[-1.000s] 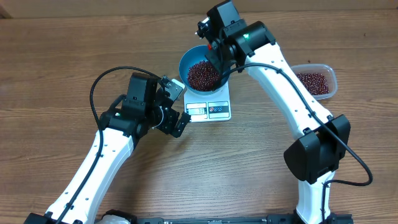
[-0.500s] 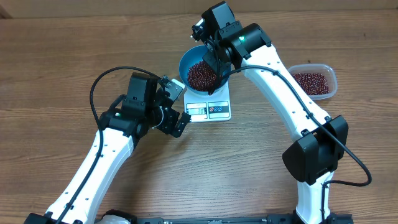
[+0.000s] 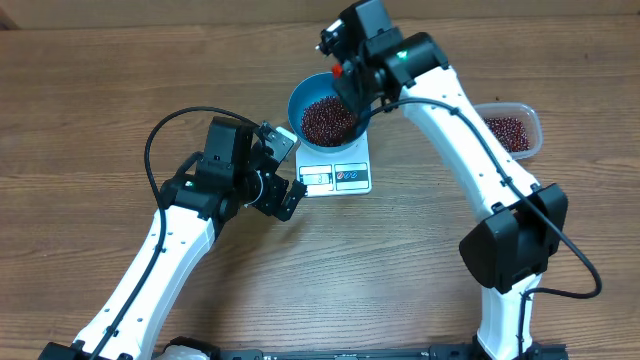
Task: Scoop item into bowl and weigh 150g on scale
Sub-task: 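Tip the red scoop over the blue bowl to pour the beans, then move the empty scoop with the right gripper back over the bean tub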
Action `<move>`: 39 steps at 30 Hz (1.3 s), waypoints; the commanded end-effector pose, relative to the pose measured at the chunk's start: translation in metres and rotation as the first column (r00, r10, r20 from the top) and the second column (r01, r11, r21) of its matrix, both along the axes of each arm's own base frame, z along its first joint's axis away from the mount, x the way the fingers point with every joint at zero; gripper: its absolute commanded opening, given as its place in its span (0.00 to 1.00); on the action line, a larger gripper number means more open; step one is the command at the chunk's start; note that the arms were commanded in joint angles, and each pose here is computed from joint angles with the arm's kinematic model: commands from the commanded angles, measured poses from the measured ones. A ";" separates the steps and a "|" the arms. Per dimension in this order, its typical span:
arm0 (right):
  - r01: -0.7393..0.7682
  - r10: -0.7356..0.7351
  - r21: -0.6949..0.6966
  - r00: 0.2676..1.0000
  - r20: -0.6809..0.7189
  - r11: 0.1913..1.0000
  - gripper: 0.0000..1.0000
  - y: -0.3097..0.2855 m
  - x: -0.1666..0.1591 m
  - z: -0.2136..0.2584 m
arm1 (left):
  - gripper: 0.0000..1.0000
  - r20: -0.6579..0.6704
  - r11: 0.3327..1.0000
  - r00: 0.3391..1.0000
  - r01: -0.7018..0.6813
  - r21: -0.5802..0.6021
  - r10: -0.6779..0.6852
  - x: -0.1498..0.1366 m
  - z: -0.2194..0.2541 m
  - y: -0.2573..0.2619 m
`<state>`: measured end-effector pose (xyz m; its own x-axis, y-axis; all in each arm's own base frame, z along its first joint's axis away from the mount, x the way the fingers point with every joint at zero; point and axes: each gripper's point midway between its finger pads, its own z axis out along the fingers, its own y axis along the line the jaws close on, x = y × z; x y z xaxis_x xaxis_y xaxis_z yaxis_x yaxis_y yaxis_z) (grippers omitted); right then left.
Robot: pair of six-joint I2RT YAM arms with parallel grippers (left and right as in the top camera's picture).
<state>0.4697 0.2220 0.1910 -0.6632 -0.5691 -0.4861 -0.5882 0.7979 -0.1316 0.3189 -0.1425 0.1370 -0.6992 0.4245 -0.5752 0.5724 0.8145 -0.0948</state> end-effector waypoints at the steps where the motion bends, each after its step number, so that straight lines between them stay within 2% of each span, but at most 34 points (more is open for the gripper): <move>1: 0.089 -0.098 0.142 0.994 0.057 0.986 0.04 -0.029 0.008 0.054 | 0.99 -0.012 1.000 1.000 -0.008 -0.003 0.008 0.000 -0.003 0.000; 9: 0.197 -0.223 0.282 0.973 0.060 0.939 0.04 -0.112 0.009 0.100 | 1.00 -0.012 1.000 1.000 -0.008 -0.003 0.008 0.000 -0.003 0.000; 15: 0.349 -0.364 0.263 0.931 0.010 0.900 0.04 -0.186 -0.001 0.100 | 1.00 -0.012 1.000 1.000 -0.008 -0.003 0.008 0.000 -0.003 0.000; 21: 0.466 -0.460 0.226 0.884 -0.083 0.855 0.04 -0.235 -0.019 0.086 | 0.99 -0.012 1.000 1.000 -0.007 -0.003 0.007 0.000 -0.003 0.000; 24: 0.494 -0.480 0.197 0.869 -0.119 0.847 0.04 -0.245 -0.026 0.076 | 1.00 -0.012 1.000 1.000 -0.008 -0.003 0.008 0.000 -0.003 0.000; 29: 0.559 -0.540 0.053 0.818 -0.197 0.828 0.04 -0.265 -0.046 0.043 | 1.00 -0.012 1.000 1.000 -0.008 -0.003 0.008 0.000 -0.003 0.000; 39: 0.581 -0.587 -0.119 0.753 -0.298 0.805 0.04 -0.281 -0.065 -0.004 | 1.00 -0.012 1.000 1.000 -0.008 -0.003 0.008 0.000 -0.003 0.000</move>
